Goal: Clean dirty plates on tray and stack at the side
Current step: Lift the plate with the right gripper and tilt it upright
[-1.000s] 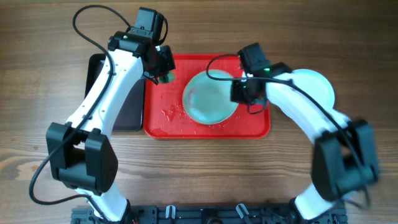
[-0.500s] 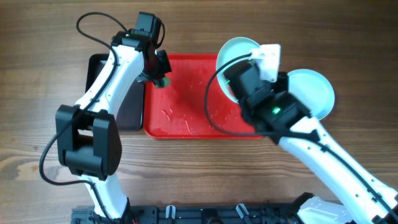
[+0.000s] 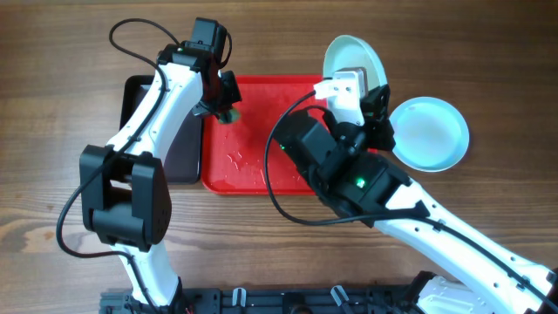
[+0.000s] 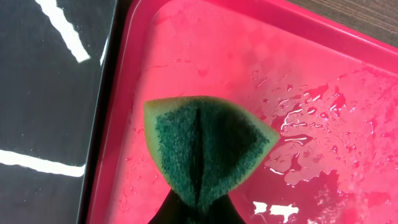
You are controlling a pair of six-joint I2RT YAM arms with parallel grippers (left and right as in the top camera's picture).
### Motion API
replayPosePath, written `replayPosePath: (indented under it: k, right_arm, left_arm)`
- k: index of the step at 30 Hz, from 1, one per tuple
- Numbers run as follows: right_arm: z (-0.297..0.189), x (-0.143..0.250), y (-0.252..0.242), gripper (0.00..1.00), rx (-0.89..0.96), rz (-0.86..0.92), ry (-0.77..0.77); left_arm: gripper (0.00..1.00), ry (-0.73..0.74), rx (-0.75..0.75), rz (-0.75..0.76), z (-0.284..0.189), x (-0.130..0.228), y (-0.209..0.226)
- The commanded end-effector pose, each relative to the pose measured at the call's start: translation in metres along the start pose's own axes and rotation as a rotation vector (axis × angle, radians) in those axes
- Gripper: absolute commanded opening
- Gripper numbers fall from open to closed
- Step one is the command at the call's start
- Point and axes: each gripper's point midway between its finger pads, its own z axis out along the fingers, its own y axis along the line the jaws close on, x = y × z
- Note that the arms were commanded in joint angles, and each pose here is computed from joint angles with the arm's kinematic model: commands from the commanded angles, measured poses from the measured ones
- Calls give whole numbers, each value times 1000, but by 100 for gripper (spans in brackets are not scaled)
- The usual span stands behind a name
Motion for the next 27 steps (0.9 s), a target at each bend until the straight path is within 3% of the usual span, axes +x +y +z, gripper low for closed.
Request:
replayPosePath:
  k: [1, 27]
  right_arm:
    - [-2, -11, -16, 4, 93, -38, -17]
    - [-1, -17, -4, 4, 28, -6, -23]
  left_arm:
    - [4, 19, 3, 2, 6, 4, 0]
    - [4, 19, 2, 2, 6, 4, 1]
